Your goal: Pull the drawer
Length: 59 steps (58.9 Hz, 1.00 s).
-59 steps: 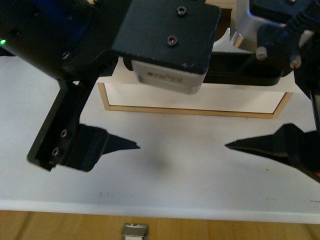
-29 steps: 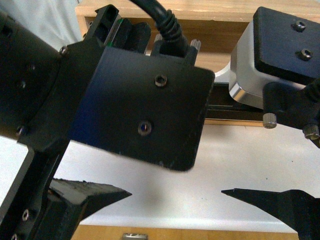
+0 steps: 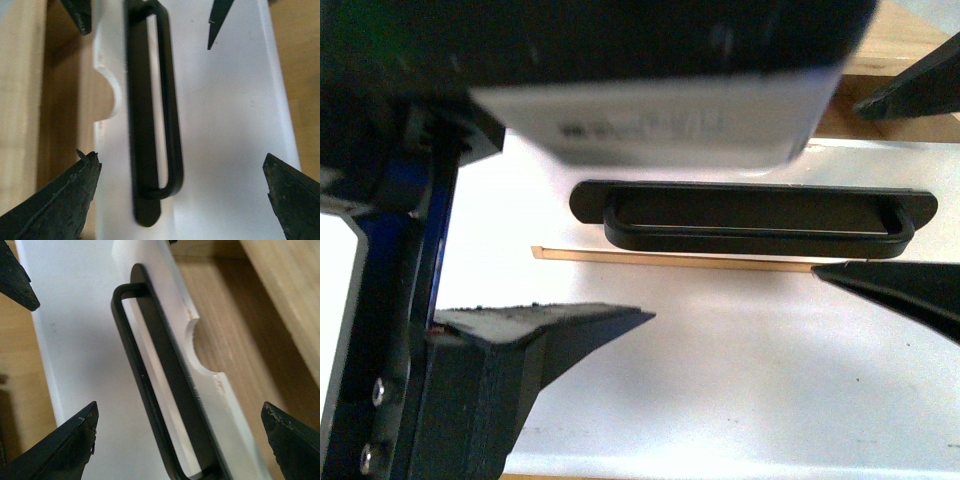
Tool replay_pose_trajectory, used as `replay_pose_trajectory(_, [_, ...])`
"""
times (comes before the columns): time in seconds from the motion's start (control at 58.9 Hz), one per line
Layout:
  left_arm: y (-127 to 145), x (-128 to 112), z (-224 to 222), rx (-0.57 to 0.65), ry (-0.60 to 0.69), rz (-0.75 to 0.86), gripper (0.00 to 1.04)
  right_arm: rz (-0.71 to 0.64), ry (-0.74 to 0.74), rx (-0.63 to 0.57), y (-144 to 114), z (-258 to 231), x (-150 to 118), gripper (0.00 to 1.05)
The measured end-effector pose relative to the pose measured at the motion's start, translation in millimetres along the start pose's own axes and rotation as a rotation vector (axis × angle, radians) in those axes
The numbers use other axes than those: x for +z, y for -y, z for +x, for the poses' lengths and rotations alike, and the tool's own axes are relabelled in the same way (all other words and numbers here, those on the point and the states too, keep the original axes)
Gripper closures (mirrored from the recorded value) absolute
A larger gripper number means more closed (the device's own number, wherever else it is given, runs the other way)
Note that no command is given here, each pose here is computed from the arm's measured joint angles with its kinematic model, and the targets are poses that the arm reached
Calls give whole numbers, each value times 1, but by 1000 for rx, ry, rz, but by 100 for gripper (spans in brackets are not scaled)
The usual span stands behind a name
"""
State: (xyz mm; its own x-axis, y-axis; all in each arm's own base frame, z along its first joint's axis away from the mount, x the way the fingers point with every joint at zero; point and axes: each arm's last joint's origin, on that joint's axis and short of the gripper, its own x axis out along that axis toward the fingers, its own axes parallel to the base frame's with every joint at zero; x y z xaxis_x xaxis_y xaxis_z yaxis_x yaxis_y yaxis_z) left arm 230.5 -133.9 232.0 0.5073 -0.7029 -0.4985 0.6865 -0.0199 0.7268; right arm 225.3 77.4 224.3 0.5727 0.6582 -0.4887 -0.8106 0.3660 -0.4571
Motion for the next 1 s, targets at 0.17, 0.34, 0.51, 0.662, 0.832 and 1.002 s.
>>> replay_pose_trajectory(0.17, [-11, -3, -15, 160, 9, -50, 6, 14, 41, -124, 2, -18, 1, 9])
replay_pose_trajectory(0.34, [-14, -13, -39, 364, 2, -173, 6, 57, 102, -334, 0, -43, -3, 9])
replay_pose_trajectory(0.51, [-1, -25, -71, 546, 4, -385, 6, 137, 122, -489, -15, -62, -13, 9])
replay_pose_trajectory(0.662, [22, -44, -97, 819, -101, -631, 6, 240, 106, -633, -32, -75, -28, 9])
replay_pose_trajectory(0.832, [57, -56, -129, 1007, -157, -917, 6, 411, 121, -804, -53, -95, -42, 9])
replay_pose_trajectory(1.002, [79, -56, -145, 1079, -121, -1131, 6, 578, 146, -837, -70, -105, -50, 9])
